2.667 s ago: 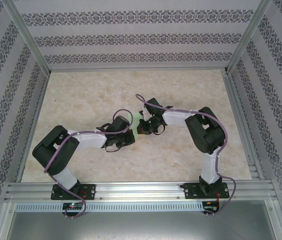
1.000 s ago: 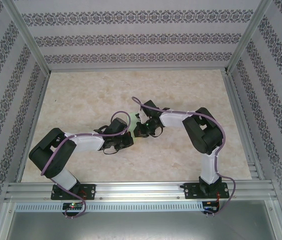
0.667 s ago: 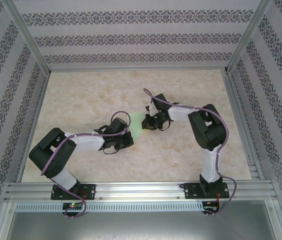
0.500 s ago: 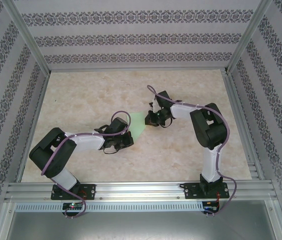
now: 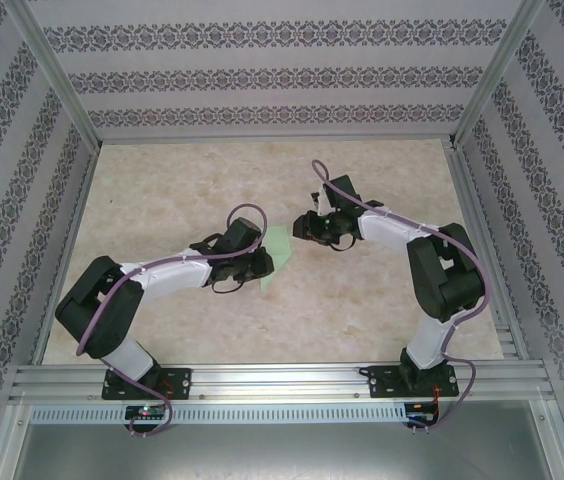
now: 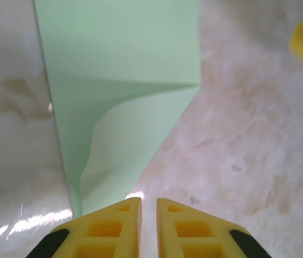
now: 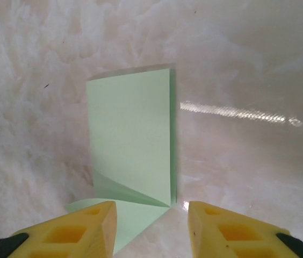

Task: Fold a paper plane with a square sheet of paper (pick it up from the middle)
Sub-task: Third fold the triangle at the center of the table, then fourth fold the wing at the center of the table.

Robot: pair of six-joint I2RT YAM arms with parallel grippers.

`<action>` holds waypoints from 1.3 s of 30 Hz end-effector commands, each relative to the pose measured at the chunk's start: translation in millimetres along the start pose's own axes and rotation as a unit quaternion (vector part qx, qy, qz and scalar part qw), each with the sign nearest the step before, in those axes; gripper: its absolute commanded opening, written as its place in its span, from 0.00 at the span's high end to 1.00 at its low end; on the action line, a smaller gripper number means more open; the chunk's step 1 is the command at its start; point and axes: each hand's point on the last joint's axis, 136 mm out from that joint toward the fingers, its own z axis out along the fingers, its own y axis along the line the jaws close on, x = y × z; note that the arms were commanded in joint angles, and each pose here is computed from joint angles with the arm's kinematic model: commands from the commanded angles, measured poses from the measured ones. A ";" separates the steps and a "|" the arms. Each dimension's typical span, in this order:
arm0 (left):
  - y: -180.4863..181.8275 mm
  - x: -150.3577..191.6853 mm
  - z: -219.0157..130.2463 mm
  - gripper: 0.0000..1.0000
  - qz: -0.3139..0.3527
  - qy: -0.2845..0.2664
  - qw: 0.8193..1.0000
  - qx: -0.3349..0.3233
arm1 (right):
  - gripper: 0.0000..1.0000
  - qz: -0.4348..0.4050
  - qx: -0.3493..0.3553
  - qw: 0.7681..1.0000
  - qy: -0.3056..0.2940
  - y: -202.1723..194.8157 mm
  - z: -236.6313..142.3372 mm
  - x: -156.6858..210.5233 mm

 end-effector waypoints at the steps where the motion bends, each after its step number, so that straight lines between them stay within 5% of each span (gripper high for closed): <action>1: 6.1 -15.5 1.4 0.86 0.011 -0.034 0.999 -0.031 | 0.60 0.028 -0.036 0.998 0.031 8.8 11.3 16.9; 13: 39.4 -16.5 24.1 0.95 -0.005 -0.029 0.995 -0.098 | 0.60 0.026 -0.036 0.996 0.076 10.0 38.3 32.8; 39: 46.2 -14.1 22.6 0.95 -0.010 -0.018 0.996 -0.091 | 0.73 0.014 -0.101 0.986 0.130 31.8 56.0 50.4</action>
